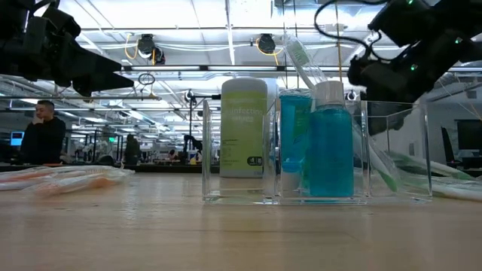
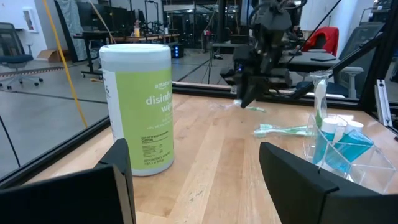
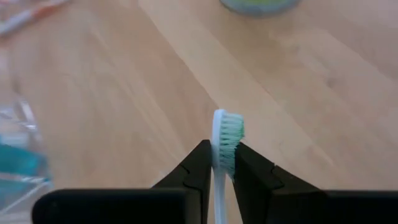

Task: Pick & Place toothbrushing station
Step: Put the green toothbrush into the right section of the transparent organizer

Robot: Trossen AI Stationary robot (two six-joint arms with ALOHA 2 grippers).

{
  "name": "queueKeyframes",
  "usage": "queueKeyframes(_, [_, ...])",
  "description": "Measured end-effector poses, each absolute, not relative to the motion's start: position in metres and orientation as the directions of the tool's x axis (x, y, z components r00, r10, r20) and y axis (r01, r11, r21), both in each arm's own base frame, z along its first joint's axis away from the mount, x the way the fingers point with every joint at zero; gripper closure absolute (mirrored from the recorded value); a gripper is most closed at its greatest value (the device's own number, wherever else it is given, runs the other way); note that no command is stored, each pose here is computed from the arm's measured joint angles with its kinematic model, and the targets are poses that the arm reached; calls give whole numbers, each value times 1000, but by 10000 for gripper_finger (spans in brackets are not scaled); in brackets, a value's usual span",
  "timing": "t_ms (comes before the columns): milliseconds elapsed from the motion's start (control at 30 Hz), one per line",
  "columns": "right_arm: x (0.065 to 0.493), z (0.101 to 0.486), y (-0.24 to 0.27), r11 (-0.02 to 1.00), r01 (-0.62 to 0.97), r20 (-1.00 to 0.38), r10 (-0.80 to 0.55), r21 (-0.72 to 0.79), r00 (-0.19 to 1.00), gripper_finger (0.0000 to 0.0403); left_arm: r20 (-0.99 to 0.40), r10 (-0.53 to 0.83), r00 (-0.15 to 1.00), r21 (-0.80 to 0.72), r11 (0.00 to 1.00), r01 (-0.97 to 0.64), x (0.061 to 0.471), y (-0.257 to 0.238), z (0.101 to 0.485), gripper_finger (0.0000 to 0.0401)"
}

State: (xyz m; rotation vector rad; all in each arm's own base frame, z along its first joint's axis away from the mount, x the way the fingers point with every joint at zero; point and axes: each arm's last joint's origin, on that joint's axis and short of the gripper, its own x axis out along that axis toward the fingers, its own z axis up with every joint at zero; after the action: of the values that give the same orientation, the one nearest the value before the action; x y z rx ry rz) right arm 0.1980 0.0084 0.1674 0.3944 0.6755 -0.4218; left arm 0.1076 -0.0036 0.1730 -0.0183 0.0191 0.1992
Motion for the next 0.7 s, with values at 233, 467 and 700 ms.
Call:
queueKeyframes(233, [185, 197, 10, 896, 376, -545, -200, 234, 814, 358, -21, 197, 980, -16, 980, -198, 108, -4, 173, 176])
queueKeyframes(467, [166, 225, 9, 947, 258, -393, -167, 191, 904, 358, -21, 197, 980, -16, 980, -198, 108, -4, 173, 176])
queueKeyframes(700, [153, 218, 19, 968, 176, -374, -98, 181, 922, 364, -21, 198, 980, -16, 980, -198, 108, -4, 173, 176])
